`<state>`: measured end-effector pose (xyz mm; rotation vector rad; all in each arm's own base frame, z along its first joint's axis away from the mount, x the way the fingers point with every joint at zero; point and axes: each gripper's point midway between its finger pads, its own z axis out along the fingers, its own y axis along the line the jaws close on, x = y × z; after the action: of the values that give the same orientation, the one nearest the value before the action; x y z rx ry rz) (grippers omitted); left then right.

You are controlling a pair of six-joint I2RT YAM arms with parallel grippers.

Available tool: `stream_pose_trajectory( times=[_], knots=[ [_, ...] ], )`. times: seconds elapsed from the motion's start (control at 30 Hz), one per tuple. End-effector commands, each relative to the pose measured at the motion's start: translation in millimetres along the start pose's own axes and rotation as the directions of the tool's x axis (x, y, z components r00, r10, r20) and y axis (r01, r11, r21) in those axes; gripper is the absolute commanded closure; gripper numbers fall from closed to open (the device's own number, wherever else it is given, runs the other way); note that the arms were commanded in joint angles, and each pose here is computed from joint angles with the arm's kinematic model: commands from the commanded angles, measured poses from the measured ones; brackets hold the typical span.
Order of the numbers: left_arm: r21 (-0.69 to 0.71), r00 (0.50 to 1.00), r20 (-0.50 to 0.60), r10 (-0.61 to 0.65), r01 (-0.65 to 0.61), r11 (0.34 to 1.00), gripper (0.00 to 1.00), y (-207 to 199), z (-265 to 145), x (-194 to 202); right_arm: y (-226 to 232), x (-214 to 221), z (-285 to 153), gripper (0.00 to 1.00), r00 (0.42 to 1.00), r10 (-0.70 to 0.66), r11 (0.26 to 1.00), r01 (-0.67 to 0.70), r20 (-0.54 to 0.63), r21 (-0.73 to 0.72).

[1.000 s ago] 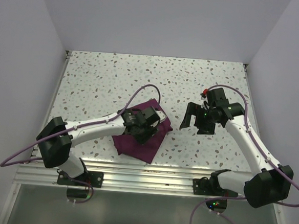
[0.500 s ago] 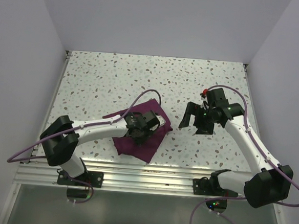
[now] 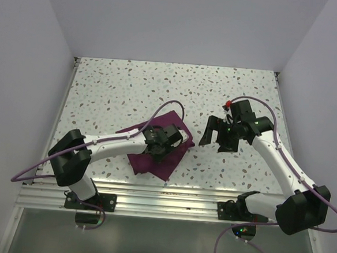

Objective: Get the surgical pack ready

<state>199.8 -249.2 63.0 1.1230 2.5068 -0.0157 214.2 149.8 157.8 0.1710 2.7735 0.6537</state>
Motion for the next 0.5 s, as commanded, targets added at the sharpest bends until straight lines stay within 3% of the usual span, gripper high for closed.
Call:
stream_pose_trajectory(
  times=[0.0,0.47],
  knots=[
    [-0.067,0.999,0.034,0.002,0.000,0.998,1.00,13,0,-16,10,4,2,0.01,1.000,0.004,0.999,-0.005,-0.015,-0.044],
    [-0.063,0.997,0.074,-0.025,0.029,0.998,1.00,20,-16,-42,50,19,20,0.01,0.998,0.011,0.989,-0.021,-0.066,-0.148]
  ],
)
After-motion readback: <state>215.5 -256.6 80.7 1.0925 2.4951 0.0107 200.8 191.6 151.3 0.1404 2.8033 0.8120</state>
